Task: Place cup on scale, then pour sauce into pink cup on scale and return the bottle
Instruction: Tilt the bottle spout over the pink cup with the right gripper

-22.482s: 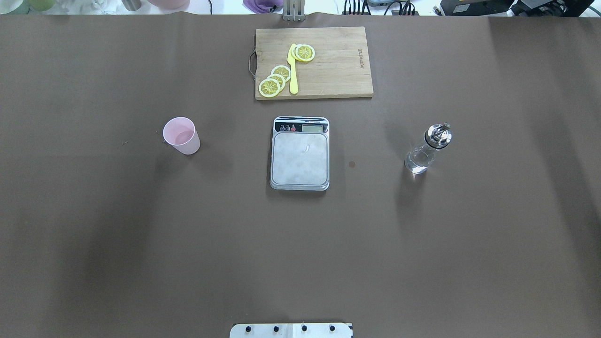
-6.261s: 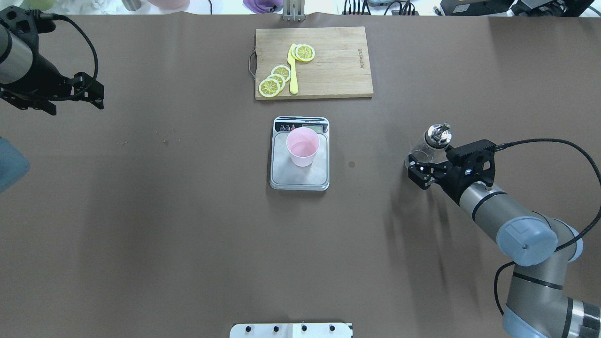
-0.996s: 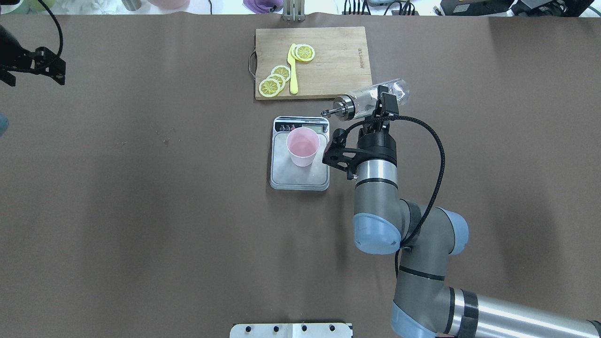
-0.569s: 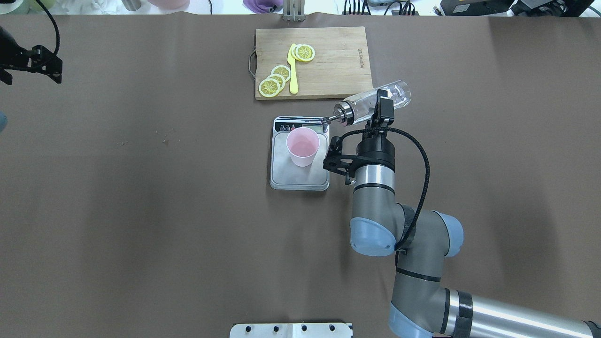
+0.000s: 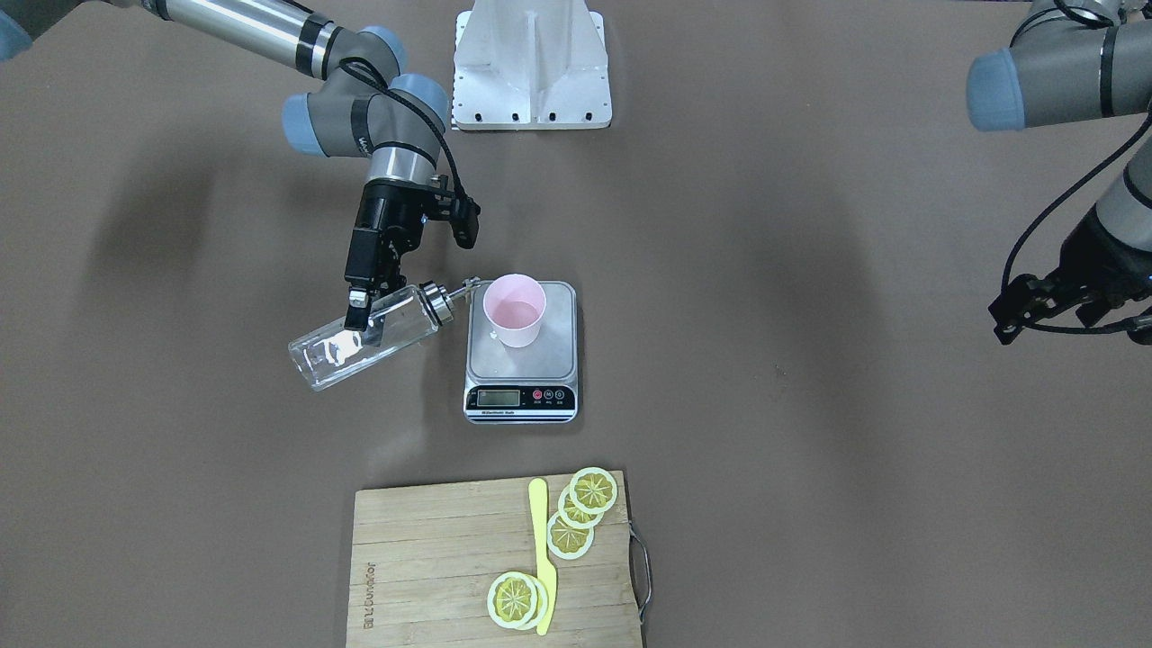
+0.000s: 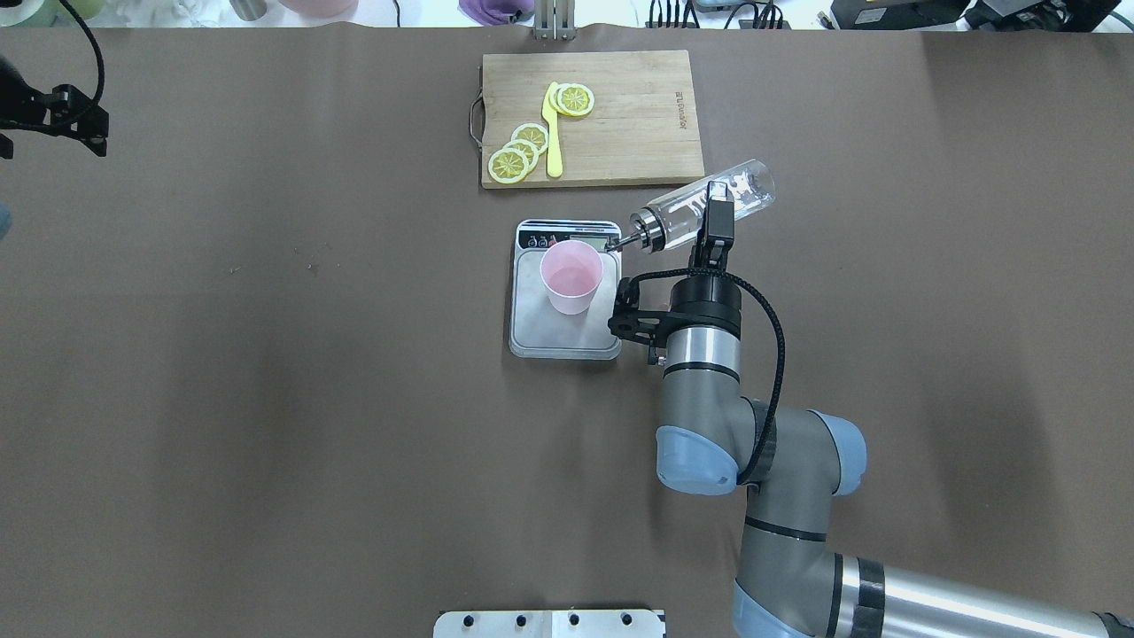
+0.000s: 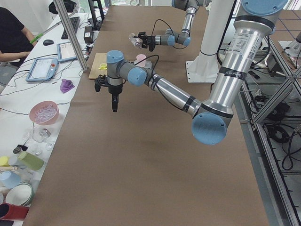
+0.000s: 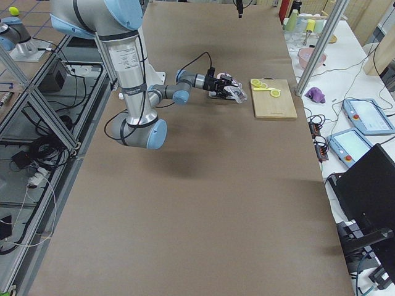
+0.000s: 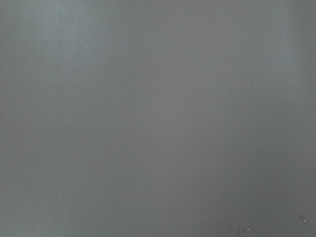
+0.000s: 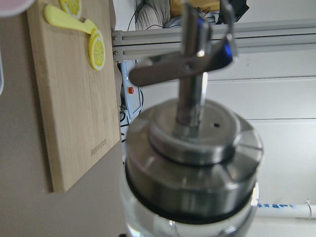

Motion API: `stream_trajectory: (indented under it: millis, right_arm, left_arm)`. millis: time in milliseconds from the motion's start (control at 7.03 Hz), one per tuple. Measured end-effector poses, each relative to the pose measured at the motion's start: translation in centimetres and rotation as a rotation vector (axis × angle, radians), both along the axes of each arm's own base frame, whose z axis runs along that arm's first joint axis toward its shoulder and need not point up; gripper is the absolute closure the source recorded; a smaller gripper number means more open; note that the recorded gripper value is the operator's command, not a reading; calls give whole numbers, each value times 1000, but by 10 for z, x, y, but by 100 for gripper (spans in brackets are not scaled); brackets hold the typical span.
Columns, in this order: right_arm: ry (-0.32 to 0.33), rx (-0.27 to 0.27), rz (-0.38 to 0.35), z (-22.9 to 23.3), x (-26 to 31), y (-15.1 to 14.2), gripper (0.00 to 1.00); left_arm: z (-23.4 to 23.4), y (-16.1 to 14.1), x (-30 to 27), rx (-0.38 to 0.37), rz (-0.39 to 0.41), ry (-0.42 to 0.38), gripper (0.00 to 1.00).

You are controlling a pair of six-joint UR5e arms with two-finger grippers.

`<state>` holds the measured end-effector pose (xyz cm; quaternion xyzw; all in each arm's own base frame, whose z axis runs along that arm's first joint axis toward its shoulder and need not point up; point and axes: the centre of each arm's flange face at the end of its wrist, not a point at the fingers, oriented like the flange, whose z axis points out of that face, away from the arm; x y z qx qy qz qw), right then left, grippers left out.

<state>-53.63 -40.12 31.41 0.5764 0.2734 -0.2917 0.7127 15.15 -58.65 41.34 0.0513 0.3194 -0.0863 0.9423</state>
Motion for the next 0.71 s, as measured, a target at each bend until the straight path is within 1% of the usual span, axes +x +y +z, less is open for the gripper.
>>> stream_trajectory:
  millis: [142,711]
  right_arm:
    - [15,4,2,1,-2,1,95]
    - [114,21,25,1,-19,-2,95]
  left_arm:
    - [2,-1,-1,0,3,-2,1]
    - [10,-5,-2,-8,3,-7,1]
